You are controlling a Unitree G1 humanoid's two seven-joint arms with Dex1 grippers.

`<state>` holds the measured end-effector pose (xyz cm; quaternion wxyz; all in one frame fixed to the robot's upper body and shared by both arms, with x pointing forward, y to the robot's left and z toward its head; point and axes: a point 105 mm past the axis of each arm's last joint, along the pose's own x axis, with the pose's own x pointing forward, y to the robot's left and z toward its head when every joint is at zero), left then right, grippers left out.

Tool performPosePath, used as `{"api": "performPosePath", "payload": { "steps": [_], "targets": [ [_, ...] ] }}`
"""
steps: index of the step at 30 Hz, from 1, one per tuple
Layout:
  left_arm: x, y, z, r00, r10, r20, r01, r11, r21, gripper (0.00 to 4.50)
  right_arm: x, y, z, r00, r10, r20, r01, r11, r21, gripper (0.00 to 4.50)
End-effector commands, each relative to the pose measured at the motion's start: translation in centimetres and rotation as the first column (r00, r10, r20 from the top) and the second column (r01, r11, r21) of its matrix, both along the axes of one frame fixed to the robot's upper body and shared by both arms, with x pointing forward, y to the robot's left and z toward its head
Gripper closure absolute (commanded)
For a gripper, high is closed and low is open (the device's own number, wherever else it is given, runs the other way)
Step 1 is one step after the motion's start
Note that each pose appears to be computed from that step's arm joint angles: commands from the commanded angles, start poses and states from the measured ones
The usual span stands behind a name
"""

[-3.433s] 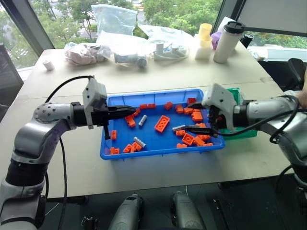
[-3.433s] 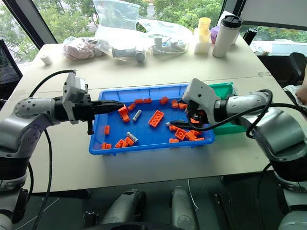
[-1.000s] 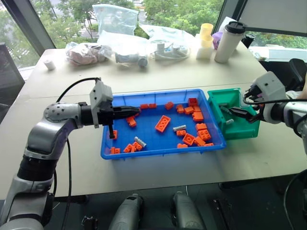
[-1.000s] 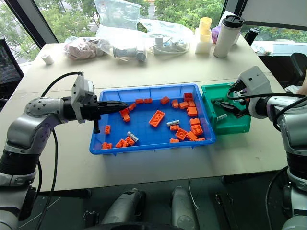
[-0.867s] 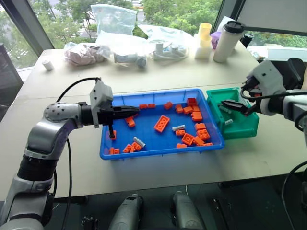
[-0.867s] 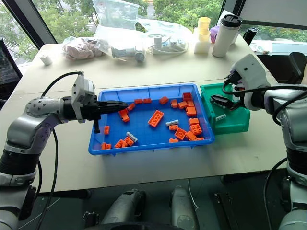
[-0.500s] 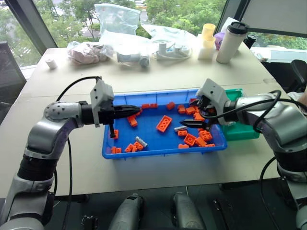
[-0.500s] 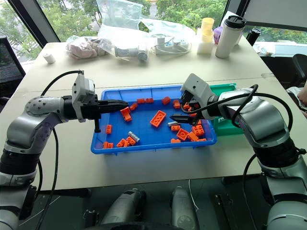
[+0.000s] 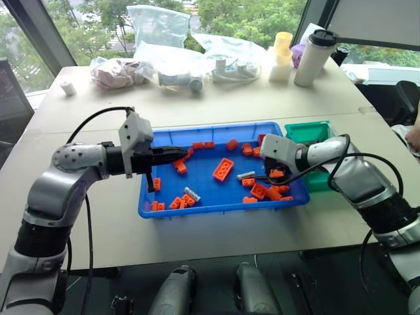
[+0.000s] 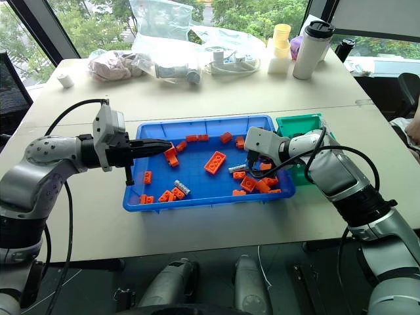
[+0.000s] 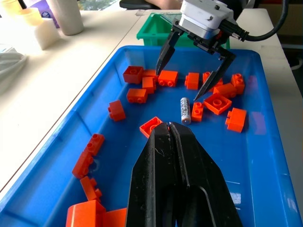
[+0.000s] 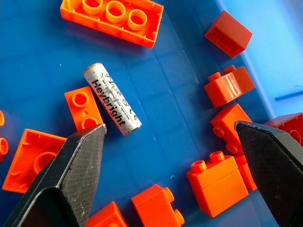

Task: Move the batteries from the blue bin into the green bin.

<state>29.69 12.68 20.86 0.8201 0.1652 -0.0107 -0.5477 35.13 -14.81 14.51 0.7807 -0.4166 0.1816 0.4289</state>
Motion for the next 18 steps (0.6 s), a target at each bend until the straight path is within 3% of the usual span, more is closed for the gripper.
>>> {"api": "performPosePath", "payload": {
  "steps": [1, 13, 16, 18],
  "targets": [
    [-0.4, 0.1, 1.1, 0.999, -0.002, 0.045, 0.002, 1.0, -0.01, 4.5, 0.2, 0.4, 0.5, 0.999, 0.027, 0.034, -0.027, 1.0, -0.001, 0.03],
    [-0.3, 0.0, 1.0, 0.999, -0.006, 0.046, 0.007, 1.0, -0.006, 4.5, -0.2, 2.0, -0.6, 0.997, 0.08, -0.016, -0.08, 0.996, 0.031, 0.03],
    [-0.3, 0.0, 1.0, 0.999, -0.006, 0.047, 0.007, 1.0, -0.005, 4.5, 0.0, 1.8, -1.1, 0.998, 0.059, -0.034, -0.058, 0.998, 0.035, 0.76],
    [-0.3, 0.0, 1.0, 0.999, -0.006, 0.047, 0.006, 1.0, -0.005, 4.5, 0.1, 1.7, -1.3, 0.998, 0.049, -0.049, -0.047, 0.998, 0.037, 1.75]
  ]
}}
